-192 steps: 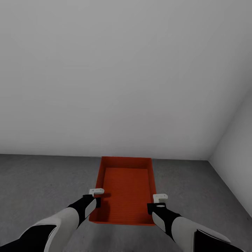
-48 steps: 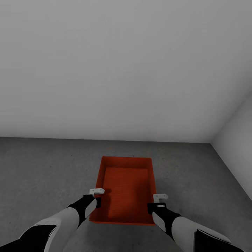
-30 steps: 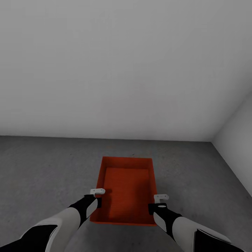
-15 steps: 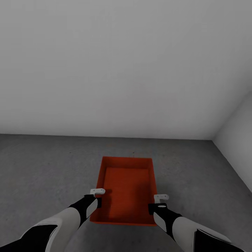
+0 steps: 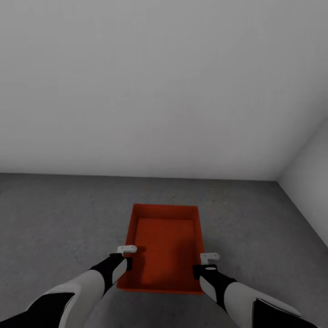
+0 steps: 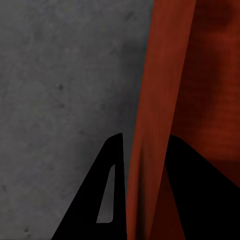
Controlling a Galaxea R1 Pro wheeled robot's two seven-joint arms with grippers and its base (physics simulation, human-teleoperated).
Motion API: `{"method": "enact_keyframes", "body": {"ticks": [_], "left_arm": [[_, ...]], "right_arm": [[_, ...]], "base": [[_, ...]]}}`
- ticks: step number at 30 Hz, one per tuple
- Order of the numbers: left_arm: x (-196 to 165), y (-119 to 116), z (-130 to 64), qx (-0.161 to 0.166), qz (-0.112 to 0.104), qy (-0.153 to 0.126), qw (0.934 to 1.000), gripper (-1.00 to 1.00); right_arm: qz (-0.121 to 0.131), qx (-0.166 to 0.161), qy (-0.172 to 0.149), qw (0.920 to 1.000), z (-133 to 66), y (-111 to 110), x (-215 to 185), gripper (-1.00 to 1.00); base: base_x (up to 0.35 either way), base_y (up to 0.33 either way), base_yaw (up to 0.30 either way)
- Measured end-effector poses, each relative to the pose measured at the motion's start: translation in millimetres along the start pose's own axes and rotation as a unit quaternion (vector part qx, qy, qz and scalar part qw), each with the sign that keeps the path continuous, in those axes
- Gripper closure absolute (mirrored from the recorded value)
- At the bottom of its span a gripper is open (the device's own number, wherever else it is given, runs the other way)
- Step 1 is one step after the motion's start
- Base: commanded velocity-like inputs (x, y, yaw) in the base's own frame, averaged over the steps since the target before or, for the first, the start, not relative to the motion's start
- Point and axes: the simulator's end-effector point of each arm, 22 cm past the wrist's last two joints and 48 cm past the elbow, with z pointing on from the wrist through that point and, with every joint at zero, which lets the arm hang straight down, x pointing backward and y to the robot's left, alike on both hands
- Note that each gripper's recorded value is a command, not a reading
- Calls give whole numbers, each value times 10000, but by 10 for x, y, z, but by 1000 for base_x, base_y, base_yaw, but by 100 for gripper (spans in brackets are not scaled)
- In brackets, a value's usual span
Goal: Move the two storage containers from the living room to the garage. In the garage, place one container on the floor and stack the other container on top of it (either order is fine).
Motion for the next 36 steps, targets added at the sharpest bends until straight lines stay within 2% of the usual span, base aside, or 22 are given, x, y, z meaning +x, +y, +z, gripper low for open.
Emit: {"method": "enact_keyframes", "body": {"ticks": [6, 36], "left_arm": [[63, -10, 117, 1, -1, -1, 10000, 100], [211, -16, 237, -13, 21, 163, 9999, 100]], "right_arm": [[-1, 1, -1, 10000, 108, 13, 75, 100], [-15, -8, 164, 9999, 203, 26, 240, 100]], "base": [[0, 0, 0], [0, 0, 0]]}}
